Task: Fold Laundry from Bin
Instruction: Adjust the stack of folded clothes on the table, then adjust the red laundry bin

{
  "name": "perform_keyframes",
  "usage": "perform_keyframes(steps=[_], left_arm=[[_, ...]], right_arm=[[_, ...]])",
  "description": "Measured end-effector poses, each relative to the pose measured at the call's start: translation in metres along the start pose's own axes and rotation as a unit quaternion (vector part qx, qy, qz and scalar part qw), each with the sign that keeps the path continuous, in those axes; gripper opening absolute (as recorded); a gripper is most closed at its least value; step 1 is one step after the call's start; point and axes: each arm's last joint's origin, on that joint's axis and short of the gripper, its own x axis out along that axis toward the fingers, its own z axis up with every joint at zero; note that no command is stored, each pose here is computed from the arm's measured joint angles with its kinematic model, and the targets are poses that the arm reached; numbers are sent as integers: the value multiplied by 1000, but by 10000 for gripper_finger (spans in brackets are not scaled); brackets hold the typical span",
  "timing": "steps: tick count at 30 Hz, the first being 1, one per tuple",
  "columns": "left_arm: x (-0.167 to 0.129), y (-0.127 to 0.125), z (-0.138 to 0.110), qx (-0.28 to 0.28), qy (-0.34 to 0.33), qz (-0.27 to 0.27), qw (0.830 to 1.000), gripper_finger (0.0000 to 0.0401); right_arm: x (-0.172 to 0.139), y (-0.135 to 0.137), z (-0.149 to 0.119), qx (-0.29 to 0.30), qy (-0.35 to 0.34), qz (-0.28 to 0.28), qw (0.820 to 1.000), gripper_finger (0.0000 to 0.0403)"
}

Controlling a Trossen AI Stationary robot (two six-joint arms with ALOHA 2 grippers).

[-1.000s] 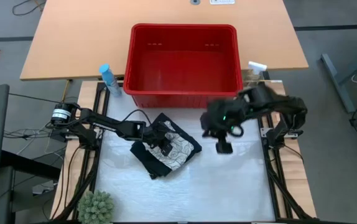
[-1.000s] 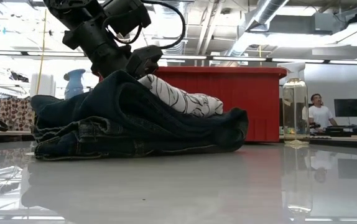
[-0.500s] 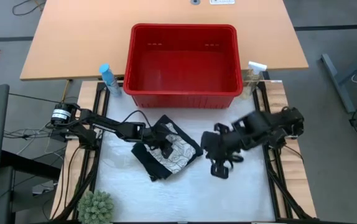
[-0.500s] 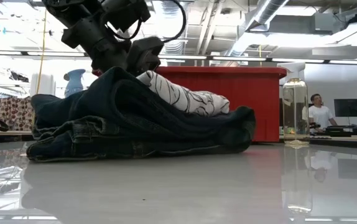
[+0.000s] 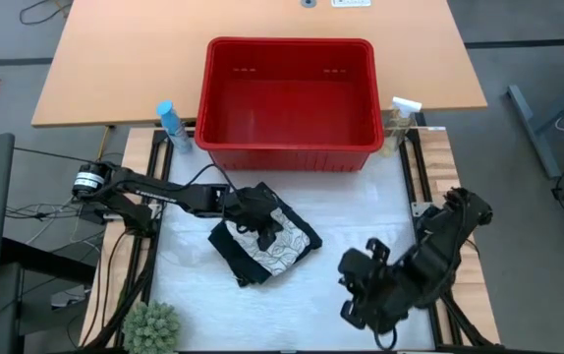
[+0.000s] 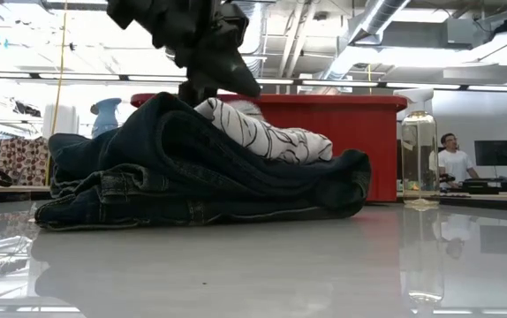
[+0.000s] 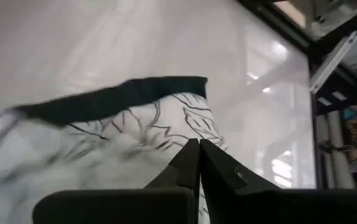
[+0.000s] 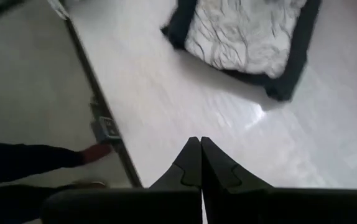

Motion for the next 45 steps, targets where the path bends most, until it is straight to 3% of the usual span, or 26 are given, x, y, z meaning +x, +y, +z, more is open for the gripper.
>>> perform_keyframes(steps=[2, 7, 13, 21, 26, 30, 34, 38, 45], left_arm=[[-3, -3, 5, 13, 5, 22, 1000, 0], [-7, 3, 5, 51, 7, 131, 990, 5], [-10, 12, -2, 77, 52, 169, 981, 57], [-35, 11, -3, 59, 76, 190, 977, 128], [-55, 13, -8, 59, 112, 209, 970, 159], [-61, 16, -15, 36, 156, 221, 962, 192], [-62, 16, -17, 23, 167, 221, 961, 221], [-61, 20, -12, 15, 151, 226, 962, 224], [-69, 19, 7, 43, 150, 212, 965, 210]], right_arm=[[10, 4, -11, 4, -1, -14, 1000, 19], [37, 12, -40, 4, 1, -35, 999, 22], [63, 18, -67, 30, -7, -38, 999, 26], [108, 7, -103, 148, -33, -73, 986, 29], [138, 5, -122, 232, -63, -32, 970, 47], [165, -1, -128, 317, -78, 7, 945, 69], [184, -16, -121, 370, -94, -8, 924, 85], [181, -27, -89, 381, -119, -9, 917, 71], [151, -82, -8, 310, -159, -48, 936, 42]])
